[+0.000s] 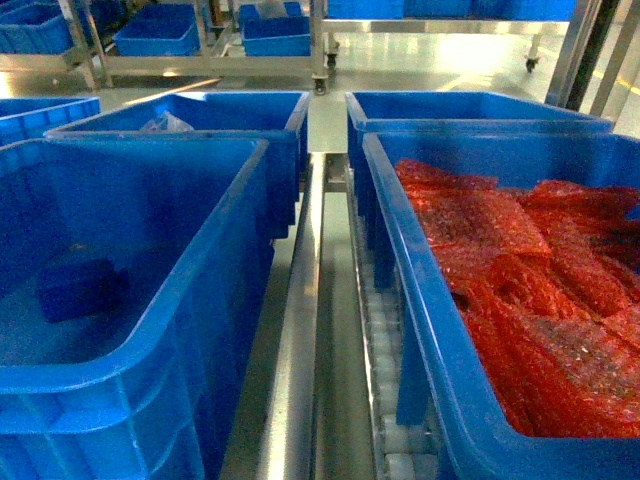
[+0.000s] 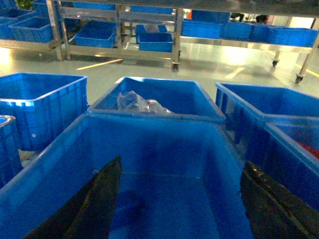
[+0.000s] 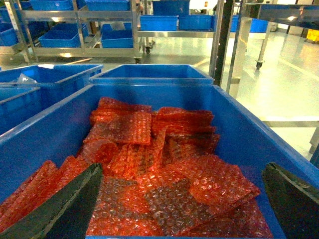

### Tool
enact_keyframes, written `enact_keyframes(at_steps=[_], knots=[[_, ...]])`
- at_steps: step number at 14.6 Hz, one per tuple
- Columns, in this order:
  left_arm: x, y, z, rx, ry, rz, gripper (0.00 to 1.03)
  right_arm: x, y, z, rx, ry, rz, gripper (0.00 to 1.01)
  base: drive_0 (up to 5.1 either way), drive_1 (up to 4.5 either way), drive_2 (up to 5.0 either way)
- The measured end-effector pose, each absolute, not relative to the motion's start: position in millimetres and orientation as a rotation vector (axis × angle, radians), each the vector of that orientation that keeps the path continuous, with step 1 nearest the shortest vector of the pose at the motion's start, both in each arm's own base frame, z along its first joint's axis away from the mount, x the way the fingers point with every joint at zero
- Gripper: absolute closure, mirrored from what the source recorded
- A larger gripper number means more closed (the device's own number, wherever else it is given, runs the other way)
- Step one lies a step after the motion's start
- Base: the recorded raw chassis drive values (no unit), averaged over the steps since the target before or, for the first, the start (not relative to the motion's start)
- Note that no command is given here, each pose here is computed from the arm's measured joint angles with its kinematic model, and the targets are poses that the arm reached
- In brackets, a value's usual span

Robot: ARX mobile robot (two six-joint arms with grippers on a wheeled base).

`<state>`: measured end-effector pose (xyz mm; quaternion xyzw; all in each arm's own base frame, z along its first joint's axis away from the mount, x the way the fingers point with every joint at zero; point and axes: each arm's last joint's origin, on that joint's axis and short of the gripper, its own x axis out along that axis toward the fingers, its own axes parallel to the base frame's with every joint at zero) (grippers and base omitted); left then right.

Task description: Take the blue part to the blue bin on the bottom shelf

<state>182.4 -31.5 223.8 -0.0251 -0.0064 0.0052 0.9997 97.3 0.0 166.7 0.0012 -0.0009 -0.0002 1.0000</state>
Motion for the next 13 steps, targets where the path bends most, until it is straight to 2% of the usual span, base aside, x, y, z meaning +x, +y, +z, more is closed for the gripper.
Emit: enact_keyframes(at_steps=[2,5,8,9,13], knots=[[168,-21,204,-0.017,0.015,0.004,0.61,97,0,167,0.002,-0.001,0.000,0.03,0.0,0.00,0.0],[151,-12,192,-0.017,0.007,0.002,1.01,97,0,167,0.002,-0.001,0.000,0.03,0.0,0.00,0.0],[138,1,183,-0.017,0.005,0.020,1.01,97,0,167,0.003,-0.001,0.000,0.03,0.0,0.00,0.0],[134,0,180,-0.017,0.007,-0.002,1.01,97,0,167,0.002,-0.002,0.000,0.03,0.0,0.00,0.0],[123,0,169,-0.016,0.000,-0.002,1.01,97,0,167,0.002,-0.001,0.000,0.03,0.0,0.00,0.0]])
